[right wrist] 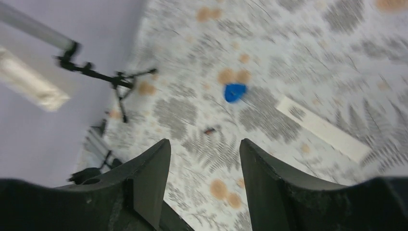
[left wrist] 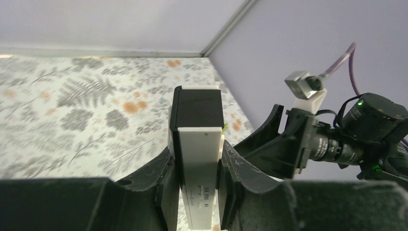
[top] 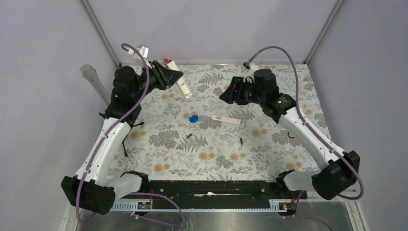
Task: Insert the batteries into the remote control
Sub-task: Move the battery to the center of the board.
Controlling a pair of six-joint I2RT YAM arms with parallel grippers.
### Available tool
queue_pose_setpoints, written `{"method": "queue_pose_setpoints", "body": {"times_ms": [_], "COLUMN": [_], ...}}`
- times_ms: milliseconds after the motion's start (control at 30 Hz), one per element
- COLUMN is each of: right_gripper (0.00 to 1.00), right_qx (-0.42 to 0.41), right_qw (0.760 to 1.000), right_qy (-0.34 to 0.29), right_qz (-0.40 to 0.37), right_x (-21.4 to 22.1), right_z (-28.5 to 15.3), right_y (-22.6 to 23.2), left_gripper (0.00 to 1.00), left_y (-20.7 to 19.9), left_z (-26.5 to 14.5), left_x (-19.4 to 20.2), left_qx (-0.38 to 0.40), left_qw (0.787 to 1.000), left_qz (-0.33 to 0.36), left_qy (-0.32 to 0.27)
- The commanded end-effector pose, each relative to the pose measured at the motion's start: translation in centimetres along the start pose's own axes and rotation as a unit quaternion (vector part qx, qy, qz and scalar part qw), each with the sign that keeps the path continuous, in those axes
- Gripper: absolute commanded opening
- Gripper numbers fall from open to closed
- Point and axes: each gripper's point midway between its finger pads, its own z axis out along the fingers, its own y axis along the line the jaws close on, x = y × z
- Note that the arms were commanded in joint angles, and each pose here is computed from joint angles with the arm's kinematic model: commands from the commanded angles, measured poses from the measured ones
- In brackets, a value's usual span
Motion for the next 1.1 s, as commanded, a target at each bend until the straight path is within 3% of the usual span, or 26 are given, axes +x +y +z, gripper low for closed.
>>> {"method": "queue_pose_setpoints", "body": {"times_ms": [0,200,500,567,633,800,933,1067], "right_gripper": [0.62,0.67,0.65,0.60,0.54,0.53,0.52,0.53], "right_qx": [0.178,0.311,0.339,0.343,0.333,0.225,0.238,0.230], "right_qw": [0.977,0.930,0.904,0.899,0.902,0.940,0.931,0.916], "right_qy": [0.118,0.196,0.259,0.271,0.273,0.252,0.263,0.277], "right_qz": [0.015,0.015,0.033,0.035,0.033,0.044,0.086,0.177], "right_x": [7.0,14.2,19.1,19.8,19.7,18.4,18.5,19.4], "right_z": [-0.3,-1.6,-1.6,-1.4,-0.8,3.9,7.9,11.5], "right_y": [-8.0,-15.3,-18.1,-18.4,-18.0,-12.7,-10.7,-8.2], "left_gripper": [0.00,0.00,0.00,0.00,0.00,0.00,0.00,0.00], "left_y": [1.5,0.9,1.1,1.2,1.4,2.8,4.7,5.1], "left_z": [-2.1,-3.0,-2.5,-2.3,-2.1,-2.3,-2.8,-3.5], "left_x": [-1.2,0.8,2.4,2.6,2.7,2.0,1.4,1.1], "left_qx": [-0.077,-0.056,-0.043,-0.040,-0.039,-0.081,-0.144,-0.163], "left_qw": [0.996,0.998,0.998,0.998,0.998,0.996,0.989,0.986], "left_qz": [0.033,0.013,0.007,0.009,0.011,0.025,0.029,0.042], "left_qy": [-0.024,-0.002,0.037,0.042,0.046,0.026,0.021,0.015]}}
